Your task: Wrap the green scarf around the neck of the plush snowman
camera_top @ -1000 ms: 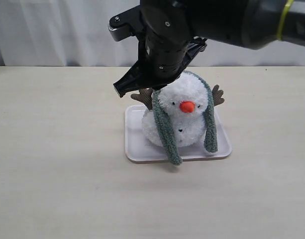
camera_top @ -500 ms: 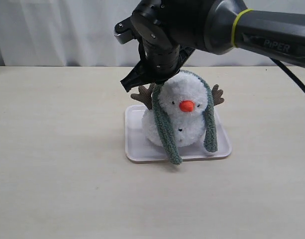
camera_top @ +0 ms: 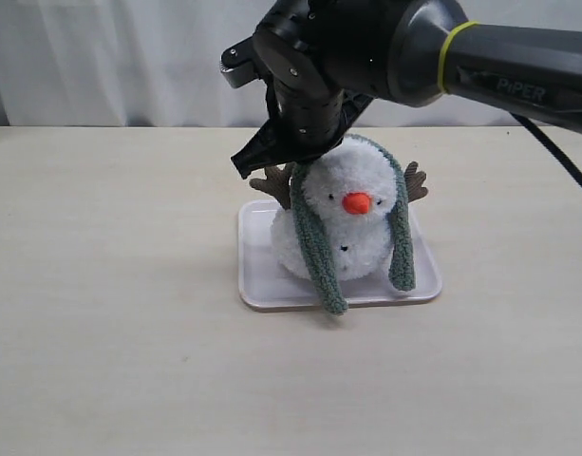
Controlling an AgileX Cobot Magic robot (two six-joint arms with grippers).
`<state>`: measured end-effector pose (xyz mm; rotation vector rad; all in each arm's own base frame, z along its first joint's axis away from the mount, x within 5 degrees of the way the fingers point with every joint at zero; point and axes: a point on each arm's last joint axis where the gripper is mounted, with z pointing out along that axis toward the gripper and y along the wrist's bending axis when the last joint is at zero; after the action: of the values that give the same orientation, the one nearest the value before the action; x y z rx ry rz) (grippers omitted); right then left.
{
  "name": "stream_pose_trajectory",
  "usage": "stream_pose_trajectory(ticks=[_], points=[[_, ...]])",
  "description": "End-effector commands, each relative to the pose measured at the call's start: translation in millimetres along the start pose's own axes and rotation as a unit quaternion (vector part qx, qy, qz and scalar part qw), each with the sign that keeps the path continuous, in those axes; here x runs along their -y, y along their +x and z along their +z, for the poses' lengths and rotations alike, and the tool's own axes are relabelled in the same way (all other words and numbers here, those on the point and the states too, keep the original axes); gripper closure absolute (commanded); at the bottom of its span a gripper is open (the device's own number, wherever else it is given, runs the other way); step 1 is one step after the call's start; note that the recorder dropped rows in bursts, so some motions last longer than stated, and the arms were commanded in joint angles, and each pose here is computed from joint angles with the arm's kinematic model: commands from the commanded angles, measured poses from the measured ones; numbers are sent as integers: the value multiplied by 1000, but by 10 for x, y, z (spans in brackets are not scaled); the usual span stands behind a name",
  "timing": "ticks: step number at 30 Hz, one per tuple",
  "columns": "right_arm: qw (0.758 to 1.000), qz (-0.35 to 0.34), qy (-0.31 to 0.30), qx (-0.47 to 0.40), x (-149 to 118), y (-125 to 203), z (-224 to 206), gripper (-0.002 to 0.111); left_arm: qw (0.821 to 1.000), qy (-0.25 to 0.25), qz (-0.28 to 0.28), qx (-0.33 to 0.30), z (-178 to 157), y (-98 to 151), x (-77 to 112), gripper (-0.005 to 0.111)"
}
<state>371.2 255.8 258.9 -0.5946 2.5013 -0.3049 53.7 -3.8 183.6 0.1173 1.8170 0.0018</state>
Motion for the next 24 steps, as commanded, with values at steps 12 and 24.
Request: stream_pose_trajectory(ticks=[12,24], points=[[1000,-22,-3,-17,-142,46,343,104,1000,3,0,6,1,-3,4,107],[999,-43,-1,-15,-93,32,198,104,1000,3,0,7,1,-4,4,107]])
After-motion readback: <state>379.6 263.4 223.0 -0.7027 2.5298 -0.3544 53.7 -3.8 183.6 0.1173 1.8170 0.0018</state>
